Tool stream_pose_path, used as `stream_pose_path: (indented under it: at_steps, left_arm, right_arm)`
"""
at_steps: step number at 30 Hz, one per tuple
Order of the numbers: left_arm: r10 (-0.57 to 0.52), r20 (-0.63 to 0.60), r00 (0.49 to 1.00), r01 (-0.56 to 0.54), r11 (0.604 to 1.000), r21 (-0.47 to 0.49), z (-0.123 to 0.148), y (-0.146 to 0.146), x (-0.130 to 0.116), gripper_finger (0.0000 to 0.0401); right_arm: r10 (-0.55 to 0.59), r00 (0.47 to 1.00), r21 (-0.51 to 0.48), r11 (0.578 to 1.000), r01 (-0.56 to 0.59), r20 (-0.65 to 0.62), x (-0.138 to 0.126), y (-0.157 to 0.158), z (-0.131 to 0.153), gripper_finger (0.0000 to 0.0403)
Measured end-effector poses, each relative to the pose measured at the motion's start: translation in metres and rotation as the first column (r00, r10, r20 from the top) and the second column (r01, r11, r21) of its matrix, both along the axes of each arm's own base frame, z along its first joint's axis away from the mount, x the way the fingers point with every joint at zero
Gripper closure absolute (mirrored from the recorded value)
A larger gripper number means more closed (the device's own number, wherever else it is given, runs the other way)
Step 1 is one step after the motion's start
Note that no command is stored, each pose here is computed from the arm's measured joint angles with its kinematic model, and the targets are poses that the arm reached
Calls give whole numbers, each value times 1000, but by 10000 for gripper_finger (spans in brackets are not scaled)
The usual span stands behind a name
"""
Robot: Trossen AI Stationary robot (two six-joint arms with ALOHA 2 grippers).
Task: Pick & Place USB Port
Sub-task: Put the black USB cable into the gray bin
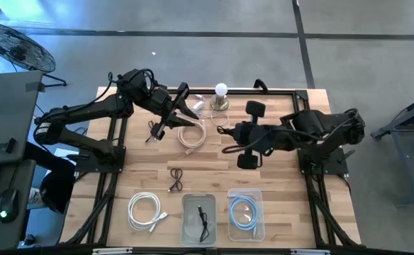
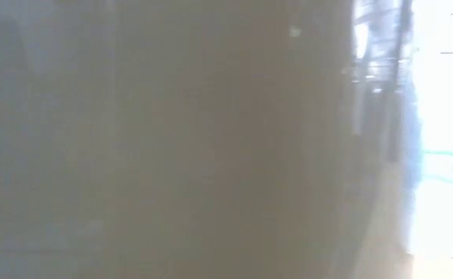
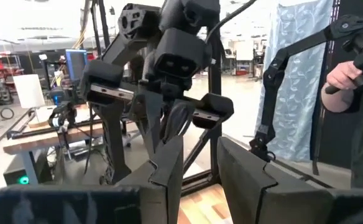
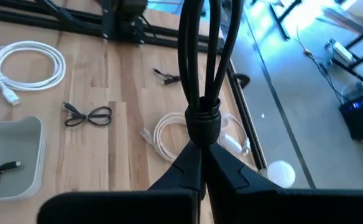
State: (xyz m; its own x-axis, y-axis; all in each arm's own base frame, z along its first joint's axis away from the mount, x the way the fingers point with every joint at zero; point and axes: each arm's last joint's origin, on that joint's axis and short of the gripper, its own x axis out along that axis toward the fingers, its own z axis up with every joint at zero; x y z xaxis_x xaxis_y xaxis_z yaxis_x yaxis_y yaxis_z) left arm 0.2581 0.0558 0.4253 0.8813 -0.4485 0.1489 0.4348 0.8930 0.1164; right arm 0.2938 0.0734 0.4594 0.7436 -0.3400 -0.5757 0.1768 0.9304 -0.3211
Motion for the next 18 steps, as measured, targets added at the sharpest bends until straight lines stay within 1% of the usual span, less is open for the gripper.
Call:
stream_pose_path:
  at_steps: [6, 8, 16, 18]
  left_arm:
    - [-3, -3, 1000, 3, 1000, -1, -3, 1, 5, 304]
    - [-2, -22, 1000, 2, 1000, -10, -6, 2, 7, 304]
    - [-21, -47, 999, 20, 1000, -17, -16, 6, 21, 304]
    - [-26, -29, 999, 26, 1000, -11, -17, 6, 24, 304]
  right_arm:
    - [86, 996, 8, 996, -86, 34, 8, -8, 5, 403]
    - [106, 993, 9, 994, -107, 43, 10, -10, 6, 403]
    - [165, 983, 32, 985, -168, 77, 16, -17, 9, 403]
    - [164, 984, 30, 986, -166, 73, 17, -18, 9, 403]
